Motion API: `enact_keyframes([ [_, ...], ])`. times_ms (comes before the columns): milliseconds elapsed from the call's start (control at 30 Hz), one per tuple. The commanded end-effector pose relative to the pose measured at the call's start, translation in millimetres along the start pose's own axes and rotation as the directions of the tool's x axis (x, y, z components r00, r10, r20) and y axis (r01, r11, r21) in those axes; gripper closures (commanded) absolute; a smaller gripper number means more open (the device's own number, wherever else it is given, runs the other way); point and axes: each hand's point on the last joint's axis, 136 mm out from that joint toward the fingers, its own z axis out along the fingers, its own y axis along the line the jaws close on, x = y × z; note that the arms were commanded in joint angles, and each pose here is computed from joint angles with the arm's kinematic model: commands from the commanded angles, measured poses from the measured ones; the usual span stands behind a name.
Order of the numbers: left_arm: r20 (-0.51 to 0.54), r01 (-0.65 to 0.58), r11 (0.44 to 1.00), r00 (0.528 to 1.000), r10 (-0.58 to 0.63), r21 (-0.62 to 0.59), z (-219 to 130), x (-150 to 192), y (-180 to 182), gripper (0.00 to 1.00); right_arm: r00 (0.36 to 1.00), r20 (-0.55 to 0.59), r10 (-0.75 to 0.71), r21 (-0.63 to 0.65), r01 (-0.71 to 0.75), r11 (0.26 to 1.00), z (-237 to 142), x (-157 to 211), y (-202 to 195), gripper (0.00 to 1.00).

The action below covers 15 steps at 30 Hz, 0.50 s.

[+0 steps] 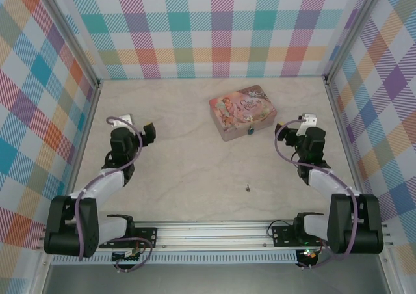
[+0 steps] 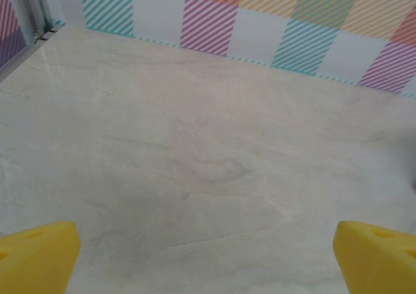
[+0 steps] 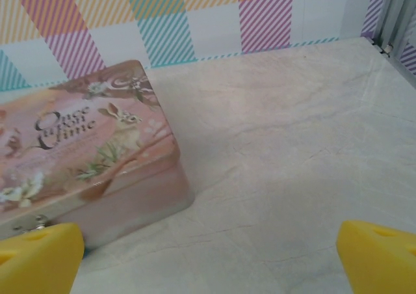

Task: Unlock the padlock with the key

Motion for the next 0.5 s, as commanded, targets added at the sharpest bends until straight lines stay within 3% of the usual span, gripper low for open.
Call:
enact_keyframes([
  [0, -0.135, 0.154, 0.985, 0.981, -0.143, 0.077, -10.9, 3.8, -21.0, 0.00, 0.990, -0.085, 0.110, -0.107, -0.119, 0.987, 0.2, -6.0, 23.8, 0.00],
  [233, -0.311, 0.301, 0.927, 0.923, -0.225, 0.225, -4.2, 14.7, -87.6, 0.00, 0.940, -0.139, 0.311, -0.229, -0.336, 0.914, 35.5, -32.9, 44.1, 0.00],
  [467, -0.485, 0.374, 0.867, 0.855, -0.184, 0.330, 17.3, 47.5, -170.0, 0.00, 0.888, -0.248, 0.389, -0.271, -0.448, 0.852, 84.3, -40.6, 41.4, 0.04],
])
